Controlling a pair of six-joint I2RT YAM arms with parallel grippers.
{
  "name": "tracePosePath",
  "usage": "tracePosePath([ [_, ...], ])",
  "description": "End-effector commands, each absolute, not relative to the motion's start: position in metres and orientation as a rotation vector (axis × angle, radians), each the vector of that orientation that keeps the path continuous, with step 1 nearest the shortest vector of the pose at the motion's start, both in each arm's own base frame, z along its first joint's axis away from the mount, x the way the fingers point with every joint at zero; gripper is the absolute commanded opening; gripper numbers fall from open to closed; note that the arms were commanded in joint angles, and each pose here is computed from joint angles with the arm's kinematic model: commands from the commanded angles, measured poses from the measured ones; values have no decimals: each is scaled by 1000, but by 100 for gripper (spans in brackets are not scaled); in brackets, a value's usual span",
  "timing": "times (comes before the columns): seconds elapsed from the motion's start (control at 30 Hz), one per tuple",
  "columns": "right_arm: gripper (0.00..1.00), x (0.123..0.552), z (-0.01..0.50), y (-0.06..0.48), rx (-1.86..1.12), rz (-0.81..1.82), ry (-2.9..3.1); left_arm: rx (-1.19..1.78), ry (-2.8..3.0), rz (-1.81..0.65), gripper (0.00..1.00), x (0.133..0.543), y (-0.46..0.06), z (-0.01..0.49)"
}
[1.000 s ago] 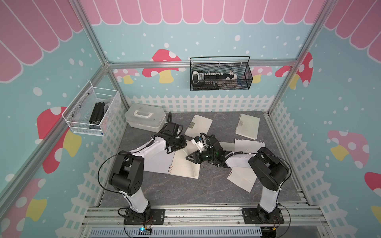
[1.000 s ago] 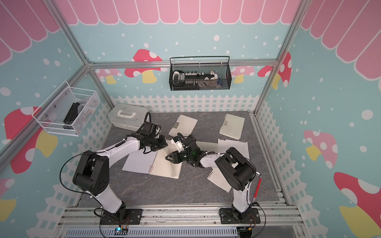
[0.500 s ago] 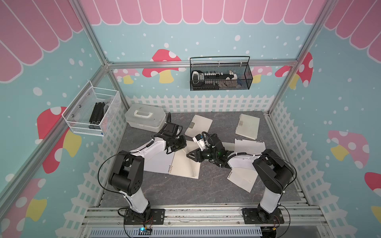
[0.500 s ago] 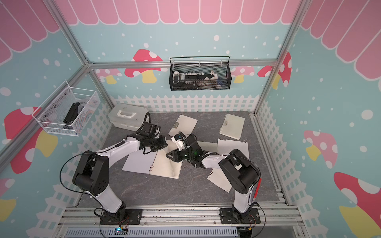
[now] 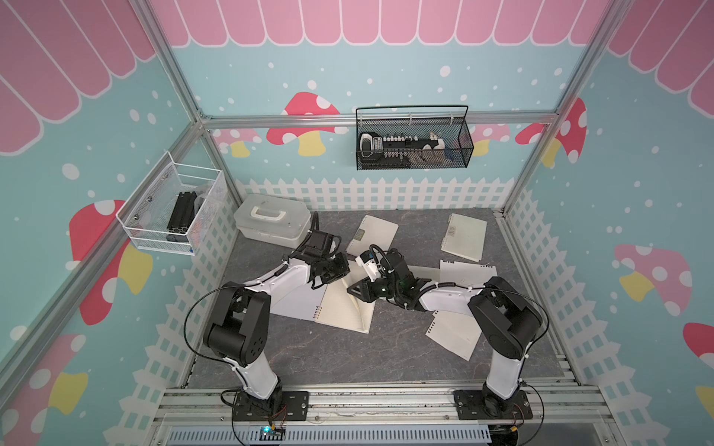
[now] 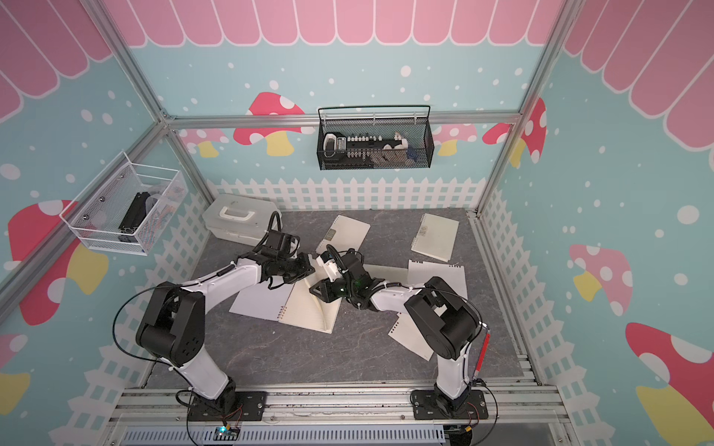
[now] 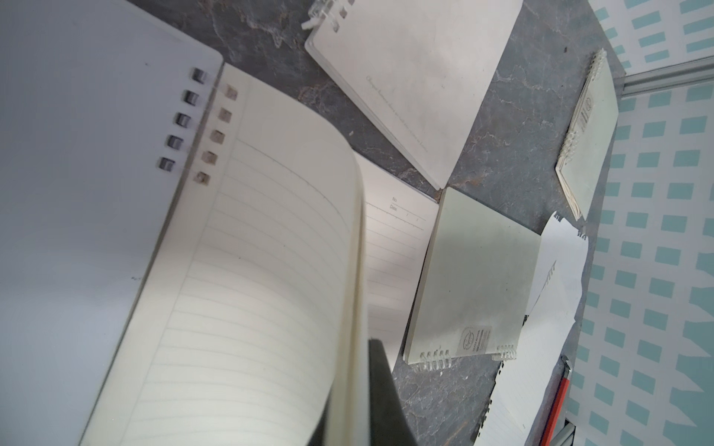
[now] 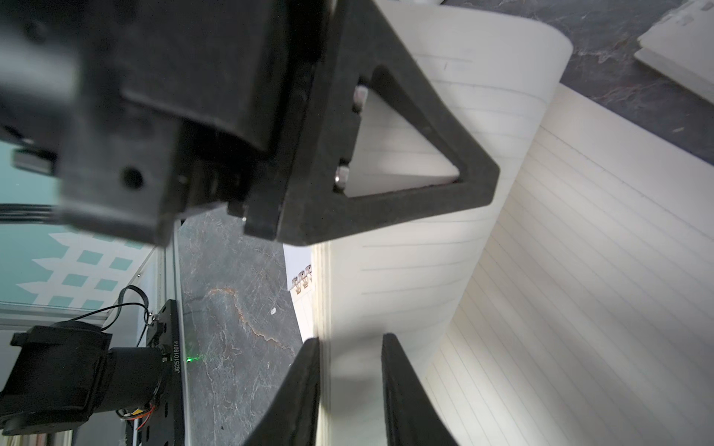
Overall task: Tear off pages from different notebooks
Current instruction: Adjust the notebook at the center of the board.
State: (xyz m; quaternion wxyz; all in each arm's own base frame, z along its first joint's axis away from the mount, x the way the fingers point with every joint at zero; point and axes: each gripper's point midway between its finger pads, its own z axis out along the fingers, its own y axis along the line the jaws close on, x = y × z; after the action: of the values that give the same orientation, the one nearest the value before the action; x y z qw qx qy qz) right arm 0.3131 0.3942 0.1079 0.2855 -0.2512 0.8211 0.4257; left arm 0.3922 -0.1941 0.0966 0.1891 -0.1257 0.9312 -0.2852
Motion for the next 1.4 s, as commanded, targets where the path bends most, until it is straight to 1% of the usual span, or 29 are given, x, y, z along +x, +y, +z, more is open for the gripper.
tracePosePath([
  [0.0,32,331,71,372,-597,912,2328,-331,2588,-914,5,384,-204,117],
  [0.07,33,333,64,365,-575,854,2350,-335,2591,-914,5,383,-204,116],
  [0.13,36,335,60,361,-569,809,2366,-338,2593,-909,5,382,-204,114],
  [0.2,43,334,56,357,-572,780,2380,-346,2592,-904,5,383,-203,114],
  [0.27,43,333,54,357,-582,754,2379,-351,2592,-904,5,383,-203,114],
  [0.33,40,332,53,356,-597,733,2380,-355,2592,-906,5,383,-203,113],
  [0.4,31,332,52,356,-590,733,2377,-353,2596,-911,5,383,-204,112],
  [0.47,23,333,54,357,-589,729,2373,-356,2596,-910,7,383,-203,112],
  [0.5,17,334,54,356,-588,727,2372,-358,2597,-911,9,383,-203,112],
  [0.57,10,334,53,356,-589,718,2374,-361,2597,-911,13,383,-203,111],
  [0.7,0,332,53,357,-596,729,2371,-370,2595,-913,24,383,-203,111],
  [0.73,0,332,53,357,-595,727,2370,-372,2592,-914,27,384,-203,112],
  [0.8,0,333,53,357,-587,725,2367,-381,2593,-916,38,384,-202,112],
  [0.83,0,334,54,357,-583,726,2364,-385,2589,-918,41,385,-201,113],
  [0.9,0,335,55,358,-572,730,2363,-393,2581,-914,55,385,-198,115],
  [1.0,0,336,56,357,-556,728,2365,-398,2550,-897,62,385,-188,123],
  [1.03,0,337,55,356,-549,719,2368,-399,2532,-879,66,385,-184,127],
  [1.07,0,337,58,356,-547,719,2366,-399,2515,-854,73,384,-179,130],
  [1.1,0,337,60,356,-541,719,2364,-396,2490,-830,75,383,-174,136],
  [1.27,0,336,74,358,-512,760,2349,-370,2387,-752,76,364,-163,146],
  [1.37,0,335,82,360,-499,784,2335,-320,2311,-744,77,347,-167,153],
])
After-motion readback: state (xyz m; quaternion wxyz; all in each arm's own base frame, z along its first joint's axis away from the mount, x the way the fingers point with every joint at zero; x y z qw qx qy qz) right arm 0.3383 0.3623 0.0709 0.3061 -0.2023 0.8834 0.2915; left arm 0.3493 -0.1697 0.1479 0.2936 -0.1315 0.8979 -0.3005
